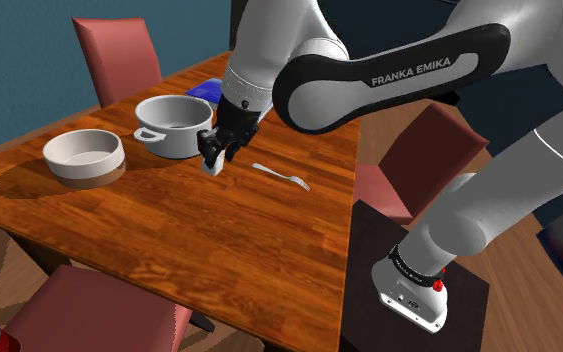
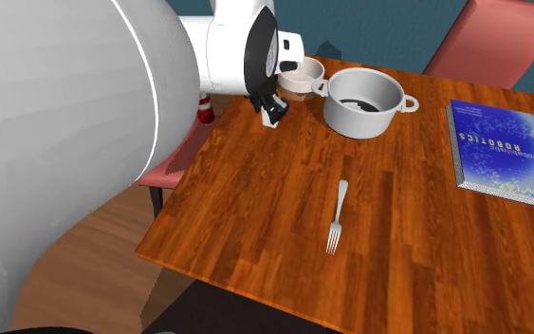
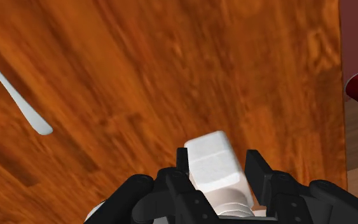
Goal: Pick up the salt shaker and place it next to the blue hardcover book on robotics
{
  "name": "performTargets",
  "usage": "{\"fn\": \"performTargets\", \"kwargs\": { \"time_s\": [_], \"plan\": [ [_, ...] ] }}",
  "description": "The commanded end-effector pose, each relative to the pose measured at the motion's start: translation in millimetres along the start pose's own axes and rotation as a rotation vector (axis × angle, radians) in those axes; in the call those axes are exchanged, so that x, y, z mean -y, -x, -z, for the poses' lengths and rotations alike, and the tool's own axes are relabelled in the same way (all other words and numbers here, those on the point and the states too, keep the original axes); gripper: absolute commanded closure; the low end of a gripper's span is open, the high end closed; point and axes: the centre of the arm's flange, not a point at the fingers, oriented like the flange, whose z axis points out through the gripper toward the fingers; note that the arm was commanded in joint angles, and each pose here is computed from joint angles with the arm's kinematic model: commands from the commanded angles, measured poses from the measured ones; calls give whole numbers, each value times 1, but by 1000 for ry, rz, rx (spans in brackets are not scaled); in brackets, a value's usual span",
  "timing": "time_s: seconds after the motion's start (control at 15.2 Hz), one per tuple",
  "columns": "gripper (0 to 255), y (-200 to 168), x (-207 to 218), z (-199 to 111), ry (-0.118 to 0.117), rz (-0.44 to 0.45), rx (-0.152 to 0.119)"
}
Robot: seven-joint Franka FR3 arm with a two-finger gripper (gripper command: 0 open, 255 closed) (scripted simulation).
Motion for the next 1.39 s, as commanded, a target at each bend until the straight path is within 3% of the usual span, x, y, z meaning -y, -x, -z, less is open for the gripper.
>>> {"fn": "performTargets", "kwargs": {
  "time_s": [0.0, 1.32],
  "plan": [
    [255, -3, 1, 11, 0, 0, 0],
    [255, -181, -173, -21, 0, 0, 0]
  ]
}}
